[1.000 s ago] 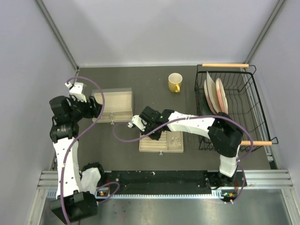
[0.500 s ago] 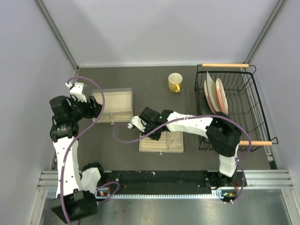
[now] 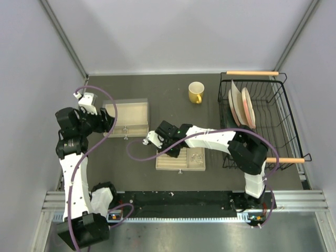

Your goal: Organize the mixed jewelry

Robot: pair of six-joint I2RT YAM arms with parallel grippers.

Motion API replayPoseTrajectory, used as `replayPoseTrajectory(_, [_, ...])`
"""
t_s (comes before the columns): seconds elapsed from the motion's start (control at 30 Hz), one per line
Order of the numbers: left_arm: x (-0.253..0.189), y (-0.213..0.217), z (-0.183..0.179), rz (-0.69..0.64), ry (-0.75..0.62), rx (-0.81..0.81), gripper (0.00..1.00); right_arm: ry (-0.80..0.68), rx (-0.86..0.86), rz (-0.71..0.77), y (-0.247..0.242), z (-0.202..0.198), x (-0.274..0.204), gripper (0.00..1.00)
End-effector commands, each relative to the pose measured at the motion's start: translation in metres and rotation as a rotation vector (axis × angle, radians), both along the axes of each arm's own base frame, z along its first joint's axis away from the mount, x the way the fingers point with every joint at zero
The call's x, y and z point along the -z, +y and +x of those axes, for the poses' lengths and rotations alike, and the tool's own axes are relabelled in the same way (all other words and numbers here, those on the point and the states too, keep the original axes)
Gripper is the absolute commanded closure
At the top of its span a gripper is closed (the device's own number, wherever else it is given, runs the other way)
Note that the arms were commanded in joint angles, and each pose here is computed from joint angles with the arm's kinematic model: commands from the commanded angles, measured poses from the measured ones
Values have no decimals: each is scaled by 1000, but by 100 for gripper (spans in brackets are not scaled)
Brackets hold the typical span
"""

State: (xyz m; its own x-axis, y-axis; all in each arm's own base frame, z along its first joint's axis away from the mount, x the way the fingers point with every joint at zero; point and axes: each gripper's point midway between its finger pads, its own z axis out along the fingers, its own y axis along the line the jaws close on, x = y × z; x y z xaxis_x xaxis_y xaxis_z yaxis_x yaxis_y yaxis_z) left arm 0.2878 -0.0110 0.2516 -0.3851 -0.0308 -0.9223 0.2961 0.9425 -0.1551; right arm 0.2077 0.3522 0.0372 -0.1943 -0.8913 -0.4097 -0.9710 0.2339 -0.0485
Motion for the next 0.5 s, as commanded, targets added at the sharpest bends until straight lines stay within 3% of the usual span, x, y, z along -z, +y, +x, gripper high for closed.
replayPoseTrajectory(0.0, [-4, -1, 1, 6, -29, 16, 32, -20, -11, -5, 4, 1, 10, 100])
replayPoseTrajectory(0.27, [-6, 0, 0, 10, -29, 15, 33, -49, 2, -17, -4, 3, 4, 100])
replayPoseTrajectory(0.47, [-11, 0, 1, 5, -35, 17, 33, -127, 28, 19, -5, 14, -37, 71])
